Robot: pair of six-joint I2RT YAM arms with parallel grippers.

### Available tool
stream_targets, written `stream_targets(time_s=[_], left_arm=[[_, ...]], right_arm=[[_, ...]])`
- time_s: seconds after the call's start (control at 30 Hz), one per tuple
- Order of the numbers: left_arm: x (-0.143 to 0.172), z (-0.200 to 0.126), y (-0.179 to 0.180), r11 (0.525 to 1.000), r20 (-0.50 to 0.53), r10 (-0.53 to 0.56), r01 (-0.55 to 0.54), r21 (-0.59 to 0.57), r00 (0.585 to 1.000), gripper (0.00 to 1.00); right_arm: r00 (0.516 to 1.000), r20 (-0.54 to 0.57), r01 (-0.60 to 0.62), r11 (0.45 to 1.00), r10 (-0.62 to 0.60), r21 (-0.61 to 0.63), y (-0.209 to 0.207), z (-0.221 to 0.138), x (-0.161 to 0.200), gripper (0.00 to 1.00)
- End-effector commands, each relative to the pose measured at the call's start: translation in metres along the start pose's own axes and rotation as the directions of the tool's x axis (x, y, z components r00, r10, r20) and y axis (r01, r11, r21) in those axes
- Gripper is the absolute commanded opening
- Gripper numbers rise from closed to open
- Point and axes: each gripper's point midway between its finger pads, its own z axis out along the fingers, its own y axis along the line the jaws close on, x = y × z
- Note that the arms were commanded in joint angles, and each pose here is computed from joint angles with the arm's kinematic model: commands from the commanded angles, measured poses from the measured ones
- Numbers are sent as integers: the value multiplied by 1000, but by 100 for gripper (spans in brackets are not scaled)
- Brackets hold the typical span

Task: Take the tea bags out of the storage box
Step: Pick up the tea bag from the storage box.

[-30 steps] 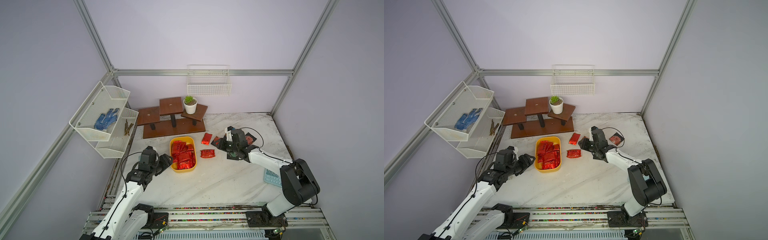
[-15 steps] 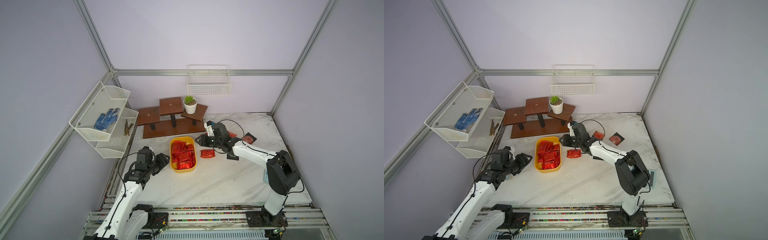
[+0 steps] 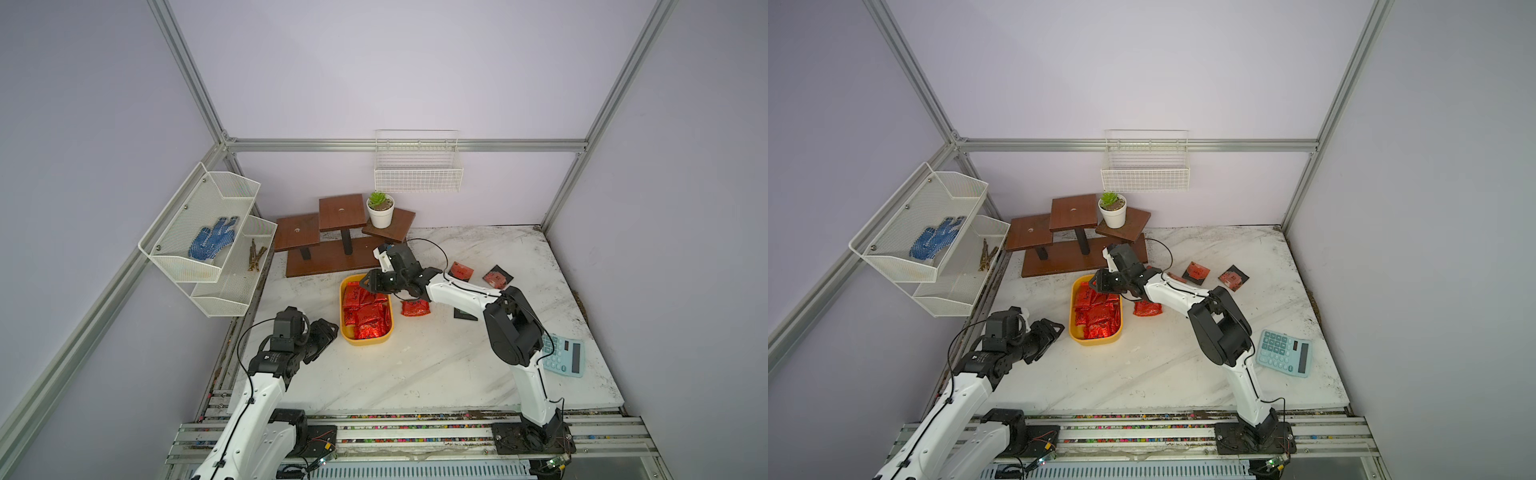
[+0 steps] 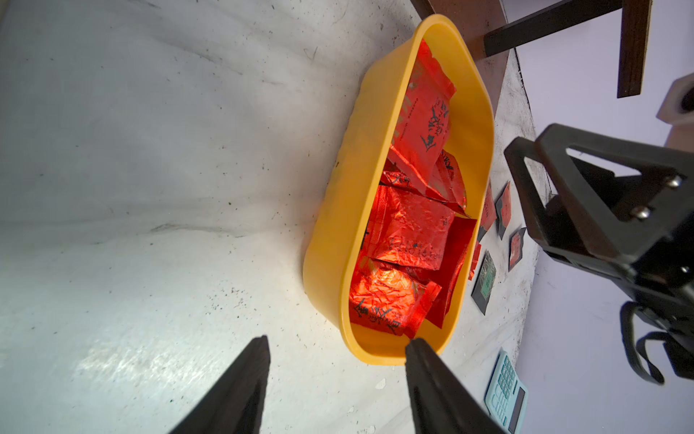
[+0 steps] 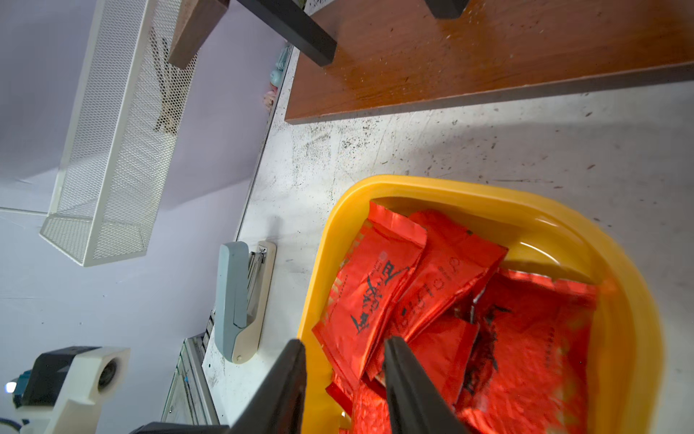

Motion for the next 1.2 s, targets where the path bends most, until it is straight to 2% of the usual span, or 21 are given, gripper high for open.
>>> stream_targets(time_s=[0.0,0.23,0.47,0.83,1.0,1.17], left_arm=[[0,-6,-3,1000,12,-12,11,29,1000,62],[8,-8,6,999,14,-26,26,24,1000,62],[10,-7,7,999,5,-31,30,28,1000,62],[13,-9,8,999,0,-32,32,29,999,62],[12,-11,8,999,10,-32,32,31,999,62],[11,-13,3,999,11,-22,21,48,1000,62]], right_arm=[[999,-29,-24,1000,23,-16,4,15,4,40],[997,-61,-47,999,47,4,-9,37,16,41],[995,-75,-60,998,61,19,-17,45,24,39],[992,-83,-102,994,98,-39,-9,50,26,15],[990,-84,-120,990,113,-80,-1,47,24,0],[991,-60,-122,986,115,-111,8,31,15,0]])
